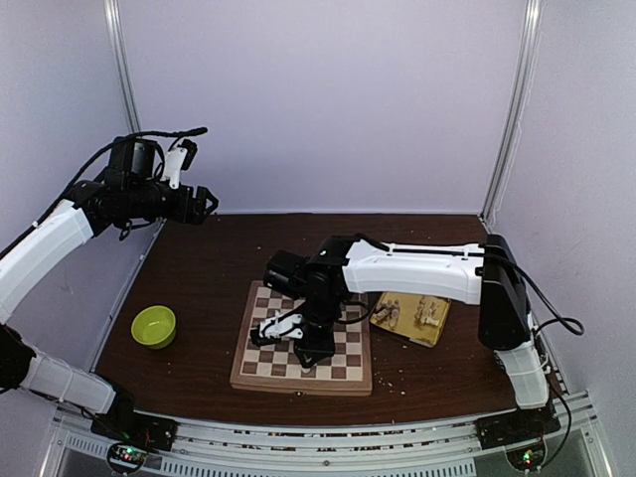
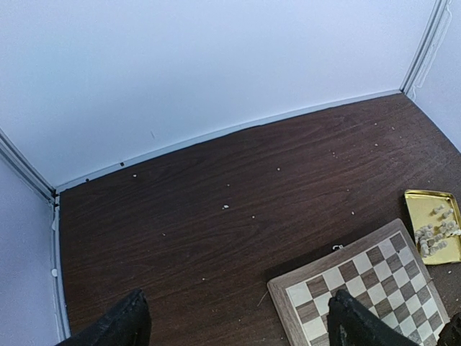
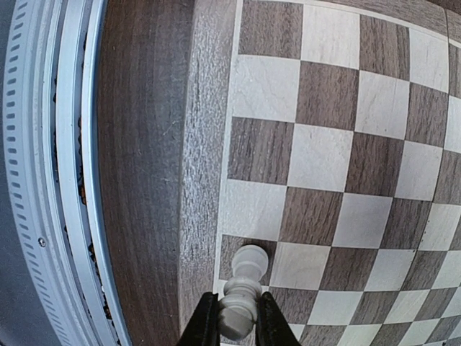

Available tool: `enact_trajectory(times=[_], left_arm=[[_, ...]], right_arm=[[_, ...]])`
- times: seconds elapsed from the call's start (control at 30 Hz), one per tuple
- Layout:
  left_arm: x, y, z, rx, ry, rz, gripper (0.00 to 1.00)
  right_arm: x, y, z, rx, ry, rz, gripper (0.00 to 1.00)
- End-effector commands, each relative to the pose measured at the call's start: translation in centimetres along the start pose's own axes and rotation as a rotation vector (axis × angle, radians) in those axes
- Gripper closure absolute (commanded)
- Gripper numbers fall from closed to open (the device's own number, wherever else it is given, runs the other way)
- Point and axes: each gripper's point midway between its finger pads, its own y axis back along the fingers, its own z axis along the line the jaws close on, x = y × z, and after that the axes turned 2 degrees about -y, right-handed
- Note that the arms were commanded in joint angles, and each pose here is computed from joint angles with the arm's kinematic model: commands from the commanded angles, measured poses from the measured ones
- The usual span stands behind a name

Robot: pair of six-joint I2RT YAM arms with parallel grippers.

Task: Set up the chess pieces on the board
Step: Place the queen at d1.

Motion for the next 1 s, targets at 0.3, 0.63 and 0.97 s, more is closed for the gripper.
enact_trajectory(times=[0.3,0.63,0.97], left_arm=[[-0.2,-0.2,-0.1,0.006,-0.016,-0.011,0.13],[-0.1,-0.2,-0.2,0.009,-0.015,-0.009,0.13],[-0.1,-0.3,-0.2,0.012,-0.016,-0.008,0.13]], right_arm=[[-0.4,-0.7,0.2,0.010,0.019,0.014,0.99],[-1.3,-1.0,0.3,0.010,0.029,0.019,0.99],[-1.8,-1.0,0.0,0.018,0.026,0.013,0.99]])
